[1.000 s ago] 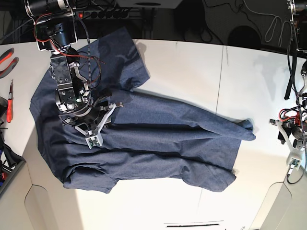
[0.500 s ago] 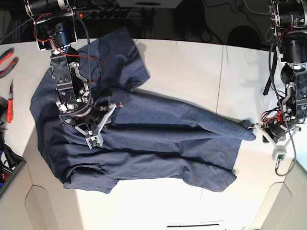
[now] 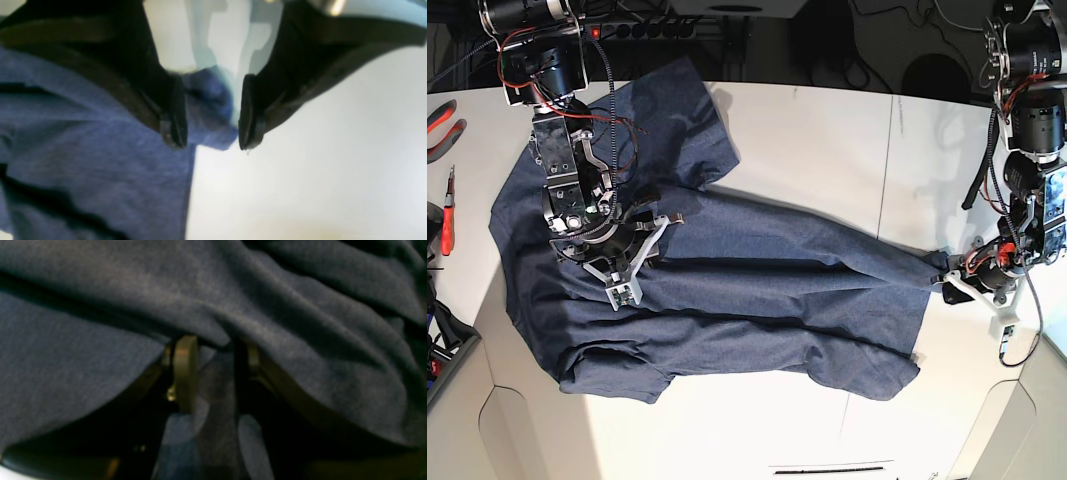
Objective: Layout the t-shirt on the table in an organized manner, then fold the t-shirt properly
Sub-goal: 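Drag the held sleeve further outward with the left gripper and release it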
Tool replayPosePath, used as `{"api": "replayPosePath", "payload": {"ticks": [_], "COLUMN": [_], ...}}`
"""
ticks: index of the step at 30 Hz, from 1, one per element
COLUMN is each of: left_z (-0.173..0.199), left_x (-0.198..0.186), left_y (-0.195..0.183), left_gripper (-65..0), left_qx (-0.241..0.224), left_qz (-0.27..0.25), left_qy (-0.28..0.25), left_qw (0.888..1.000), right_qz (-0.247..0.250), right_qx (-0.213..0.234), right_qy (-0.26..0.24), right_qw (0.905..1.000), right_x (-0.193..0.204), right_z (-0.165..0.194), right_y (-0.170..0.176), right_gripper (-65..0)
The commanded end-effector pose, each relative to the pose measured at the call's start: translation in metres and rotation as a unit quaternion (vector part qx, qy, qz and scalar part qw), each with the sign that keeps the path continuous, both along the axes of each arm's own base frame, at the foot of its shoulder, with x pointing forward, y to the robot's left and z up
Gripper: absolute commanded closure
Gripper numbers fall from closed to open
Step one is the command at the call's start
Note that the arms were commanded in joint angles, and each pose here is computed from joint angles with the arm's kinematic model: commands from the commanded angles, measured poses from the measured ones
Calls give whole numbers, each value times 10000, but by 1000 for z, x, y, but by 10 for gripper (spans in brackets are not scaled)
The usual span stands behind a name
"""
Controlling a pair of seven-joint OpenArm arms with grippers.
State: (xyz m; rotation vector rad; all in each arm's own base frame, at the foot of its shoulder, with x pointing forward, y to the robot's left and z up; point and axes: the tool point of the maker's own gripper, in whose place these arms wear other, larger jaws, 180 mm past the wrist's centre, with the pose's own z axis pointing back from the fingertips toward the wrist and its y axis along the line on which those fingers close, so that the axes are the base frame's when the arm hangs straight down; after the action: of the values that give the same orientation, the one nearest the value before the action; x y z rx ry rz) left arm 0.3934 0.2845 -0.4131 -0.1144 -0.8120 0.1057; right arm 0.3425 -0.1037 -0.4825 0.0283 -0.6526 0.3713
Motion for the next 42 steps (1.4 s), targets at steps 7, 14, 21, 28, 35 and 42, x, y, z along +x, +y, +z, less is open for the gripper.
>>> {"api": "replayPosePath", "payload": {"ticks": [7,14,21,28,35,42], "left_z": [-10,-3,30,44,33,48], "left_x": [9,13,21,19,-8,-49], "left_y": [-12,-8,-2,-3,-21,-9], "left_gripper": [-282,0,0,0,0,0], "left_qx": [-177,-98,-82,-390,-1213,-1785], "left_qz": [89,113,49,7,-309,-376], "left_qy": [-37,-202,-412,-530,-392,-579], "left_qw": [9998,9997,9991,9978,9914,9815], "right_qz": [-9,-11,-22,-22,-64,-166], "right_qx": [-239,-241,-244,-245,-261,-290], "right_qy": [358,362,357,361,355,327], "right_qw": [9991,9991,9991,9990,9990,9989], "right_x": [-12,-13,-12,-12,-12,-11], "right_z": [-11,-11,-11,-11,-11,-10], "right_y": [-9,-9,-9,-9,-10,-13], "right_gripper": [-189,-189,-189,-189,-189,-189]}}
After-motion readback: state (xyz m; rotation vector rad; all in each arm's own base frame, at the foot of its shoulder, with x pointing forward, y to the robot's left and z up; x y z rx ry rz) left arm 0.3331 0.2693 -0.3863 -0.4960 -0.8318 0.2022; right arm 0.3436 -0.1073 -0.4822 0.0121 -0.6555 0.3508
